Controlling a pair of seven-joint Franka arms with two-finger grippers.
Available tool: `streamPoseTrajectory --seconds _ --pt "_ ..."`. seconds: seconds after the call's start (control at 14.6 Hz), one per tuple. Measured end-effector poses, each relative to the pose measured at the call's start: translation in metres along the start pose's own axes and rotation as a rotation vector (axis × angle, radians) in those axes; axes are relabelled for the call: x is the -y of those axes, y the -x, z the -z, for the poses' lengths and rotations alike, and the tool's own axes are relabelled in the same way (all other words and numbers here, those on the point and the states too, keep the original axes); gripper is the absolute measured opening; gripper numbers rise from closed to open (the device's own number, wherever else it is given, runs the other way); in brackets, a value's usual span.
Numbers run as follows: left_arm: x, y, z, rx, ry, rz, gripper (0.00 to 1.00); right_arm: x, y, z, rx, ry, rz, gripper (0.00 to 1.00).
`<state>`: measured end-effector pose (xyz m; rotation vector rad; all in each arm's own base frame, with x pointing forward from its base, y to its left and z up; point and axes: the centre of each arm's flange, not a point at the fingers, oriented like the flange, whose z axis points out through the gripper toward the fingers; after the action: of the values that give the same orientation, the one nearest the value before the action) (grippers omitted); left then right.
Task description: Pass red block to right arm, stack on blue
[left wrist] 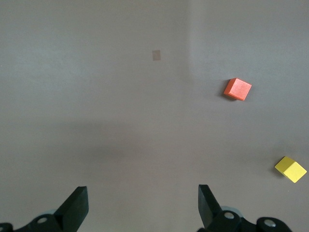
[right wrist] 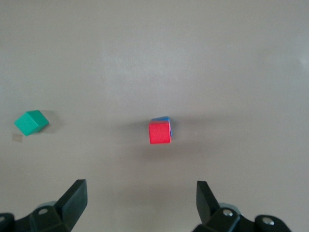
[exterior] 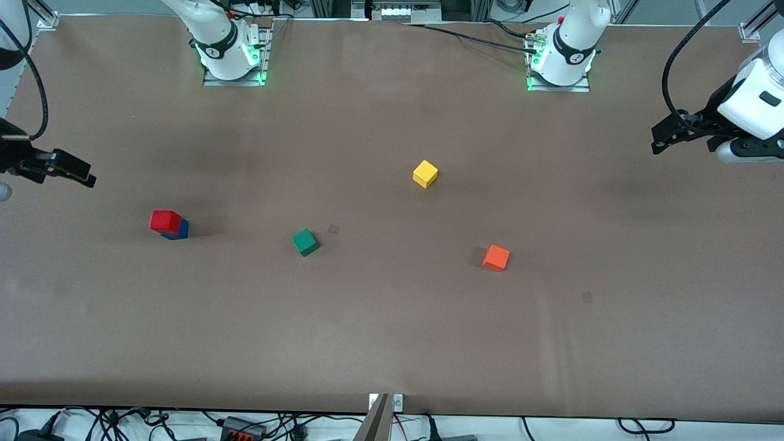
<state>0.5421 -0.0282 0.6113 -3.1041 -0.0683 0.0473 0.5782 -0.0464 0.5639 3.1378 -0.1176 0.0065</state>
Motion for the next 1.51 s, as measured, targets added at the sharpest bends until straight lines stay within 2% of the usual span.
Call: streamPoseTrajectory --seconds 0.27,1.51 --pt "0.0001 0.0000 -0.0001 0.000 0.000 0.000 1.00 0.0018 0.0095 -0.0010 0.020 -0.001 0.004 1.00" --pt "0.0001 0.0000 -0.0001 0.000 0.000 0.000 1.00 0.0020 0.0120 -0.0026 0.039 0.005 0.026 1.00"
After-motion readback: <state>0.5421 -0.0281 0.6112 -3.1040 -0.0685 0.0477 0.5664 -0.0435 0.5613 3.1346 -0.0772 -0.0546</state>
